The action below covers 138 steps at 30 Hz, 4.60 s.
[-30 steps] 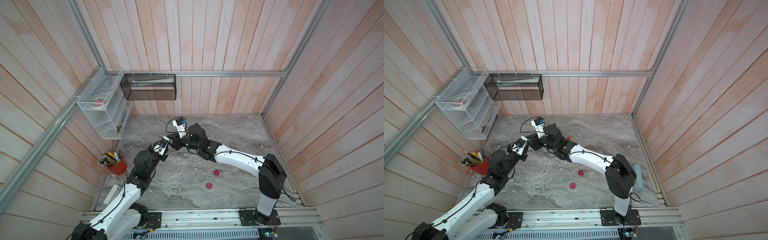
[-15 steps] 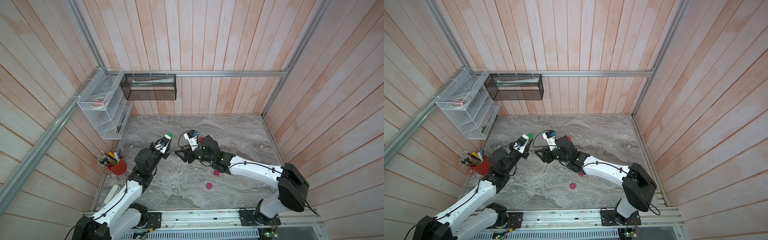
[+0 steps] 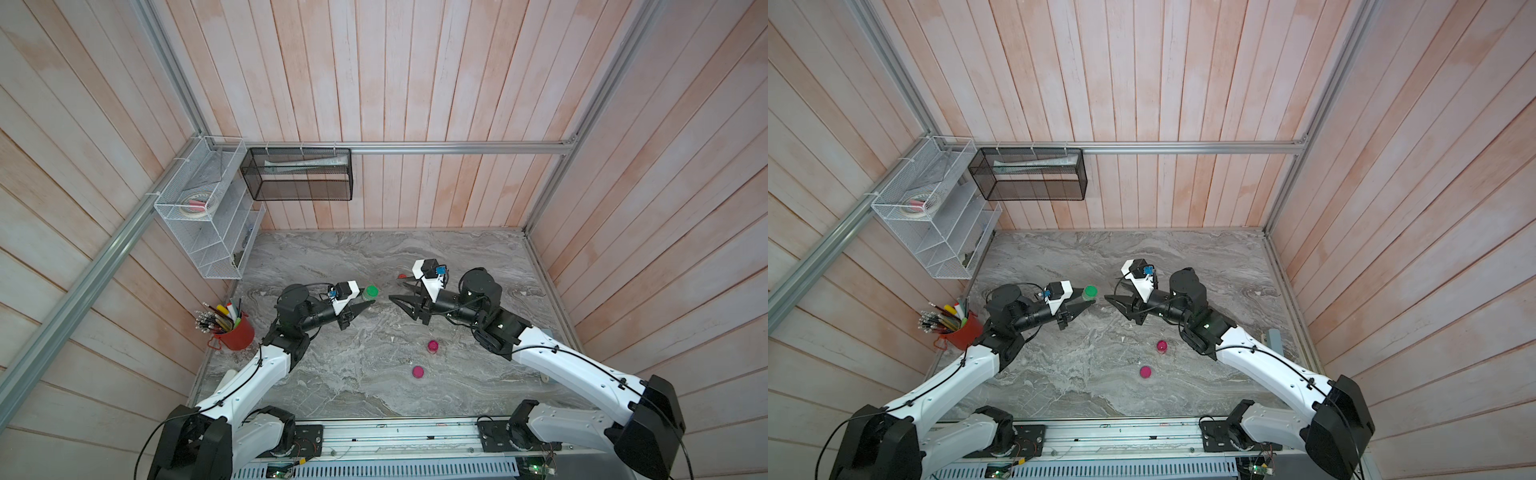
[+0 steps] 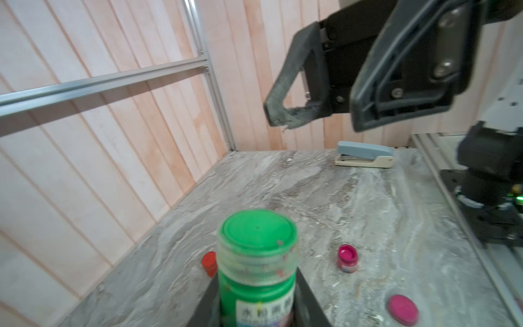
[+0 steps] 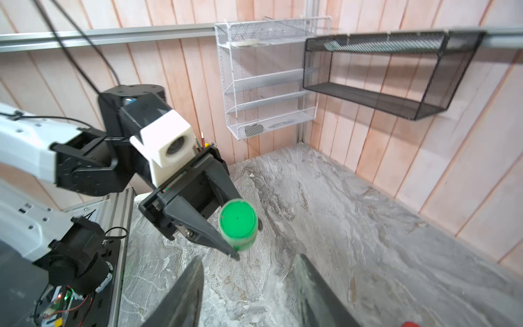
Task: Close the paint jar lid
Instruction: Screw the lid onto the paint jar.
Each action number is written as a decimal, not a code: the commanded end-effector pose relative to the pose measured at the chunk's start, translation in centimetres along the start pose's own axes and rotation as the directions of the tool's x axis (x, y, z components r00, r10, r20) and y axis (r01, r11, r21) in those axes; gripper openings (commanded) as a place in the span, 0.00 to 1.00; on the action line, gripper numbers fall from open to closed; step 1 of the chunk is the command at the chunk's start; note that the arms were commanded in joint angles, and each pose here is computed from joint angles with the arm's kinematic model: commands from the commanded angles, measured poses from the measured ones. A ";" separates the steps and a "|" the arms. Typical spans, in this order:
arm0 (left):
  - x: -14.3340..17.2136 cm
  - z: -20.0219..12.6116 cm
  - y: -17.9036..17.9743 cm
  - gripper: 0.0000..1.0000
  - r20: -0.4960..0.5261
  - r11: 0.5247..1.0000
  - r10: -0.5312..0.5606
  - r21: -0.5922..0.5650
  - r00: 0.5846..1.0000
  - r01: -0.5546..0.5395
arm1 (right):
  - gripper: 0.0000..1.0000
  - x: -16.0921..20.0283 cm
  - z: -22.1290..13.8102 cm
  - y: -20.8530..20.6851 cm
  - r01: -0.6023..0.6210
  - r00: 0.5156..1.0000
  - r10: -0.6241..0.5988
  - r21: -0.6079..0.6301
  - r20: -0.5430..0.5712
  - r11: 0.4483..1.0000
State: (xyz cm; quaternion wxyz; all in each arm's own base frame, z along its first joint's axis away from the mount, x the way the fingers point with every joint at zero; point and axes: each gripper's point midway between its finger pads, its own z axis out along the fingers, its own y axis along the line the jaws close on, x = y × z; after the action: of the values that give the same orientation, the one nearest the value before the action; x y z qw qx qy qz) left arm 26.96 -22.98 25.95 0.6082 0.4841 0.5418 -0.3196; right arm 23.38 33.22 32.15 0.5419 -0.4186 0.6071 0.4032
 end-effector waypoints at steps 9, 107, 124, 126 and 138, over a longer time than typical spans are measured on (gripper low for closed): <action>-1.7 0.0 -3.4 0.32 0.057 0.975 -0.052 0.218 0.997 0.038 | 0.48 0.9 2.1 1.9 0.064 0.996 -0.077 -0.226 -0.052 0.972; -2.1 -4.4 6.3 0.31 -0.098 0.836 0.166 -0.514 0.981 -0.193 | 0.55 6.3 5.1 2.1 -0.072 0.974 0.078 0.036 -0.213 0.997; 2.1 -0.2 -0.5 0.31 -0.202 0.997 0.081 0.018 0.976 -0.079 | 0.45 3.3 2.7 0.7 0.240 0.913 -0.281 -0.169 -0.295 0.956; 2.2 -0.2 -0.3 0.31 -0.207 0.996 0.085 0.007 0.975 -0.085 | 0.45 3.4 3.0 1.2 0.230 0.915 -0.280 -0.196 -0.291 0.953; 1.9 -0.2 -0.3 0.31 -0.198 0.995 0.101 -0.007 0.975 -0.104 | 0.46 4.0 4.7 1.2 0.214 0.913 -0.270 -0.205 -0.305 0.955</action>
State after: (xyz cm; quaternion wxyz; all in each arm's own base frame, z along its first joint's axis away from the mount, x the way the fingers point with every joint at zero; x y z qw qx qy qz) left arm 27.08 -22.44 22.91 0.5599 0.5310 0.5895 -0.2388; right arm 23.71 37.20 26.45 0.4338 -0.5949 0.6086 0.2958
